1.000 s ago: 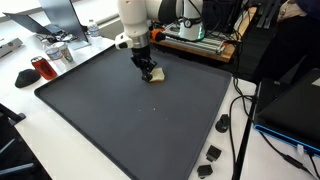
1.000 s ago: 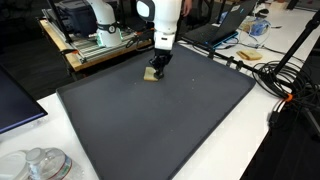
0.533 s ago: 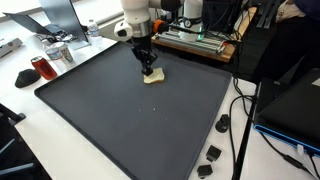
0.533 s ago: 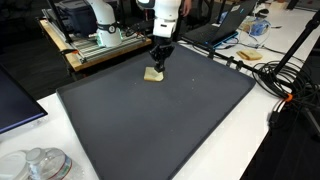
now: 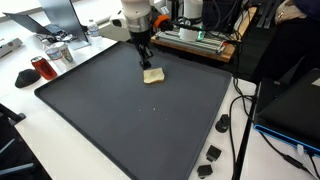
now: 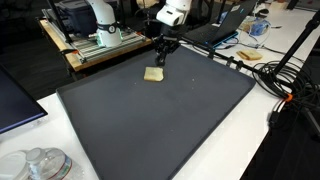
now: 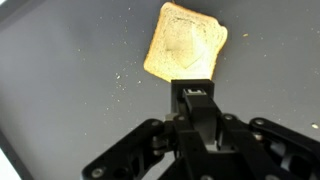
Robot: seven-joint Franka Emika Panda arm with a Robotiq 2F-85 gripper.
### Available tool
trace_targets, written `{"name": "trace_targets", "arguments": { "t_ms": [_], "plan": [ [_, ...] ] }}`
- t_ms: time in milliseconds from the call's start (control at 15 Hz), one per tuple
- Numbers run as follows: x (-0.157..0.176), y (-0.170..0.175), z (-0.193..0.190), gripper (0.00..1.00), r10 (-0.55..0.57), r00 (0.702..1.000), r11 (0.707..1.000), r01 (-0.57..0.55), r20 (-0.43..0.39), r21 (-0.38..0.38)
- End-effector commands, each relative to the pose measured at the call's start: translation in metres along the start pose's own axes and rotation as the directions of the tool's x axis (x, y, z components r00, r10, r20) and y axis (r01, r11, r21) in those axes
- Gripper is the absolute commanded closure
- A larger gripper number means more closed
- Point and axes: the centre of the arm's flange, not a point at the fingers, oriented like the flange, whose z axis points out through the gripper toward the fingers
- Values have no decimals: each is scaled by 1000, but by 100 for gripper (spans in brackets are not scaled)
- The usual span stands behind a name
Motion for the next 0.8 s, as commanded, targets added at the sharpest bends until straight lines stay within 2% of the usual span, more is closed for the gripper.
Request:
{"name": "trace_targets", "arguments": {
  "t_ms": [0, 133, 333, 533, 733],
  "plan": [
    [19, -32, -9, 95, 147, 989, 984, -146, 10, -103],
    [26, -50, -9, 95, 254, 967, 958, -250, 9, -140],
    [34, -76, -4, 95, 401, 916, 900, -398, -22, -178],
    [34, -103, 2, 95, 525, 848, 823, -526, -70, -215],
    [31, -129, 2, 95, 607, 778, 738, -628, -162, -247]
  ]
}}
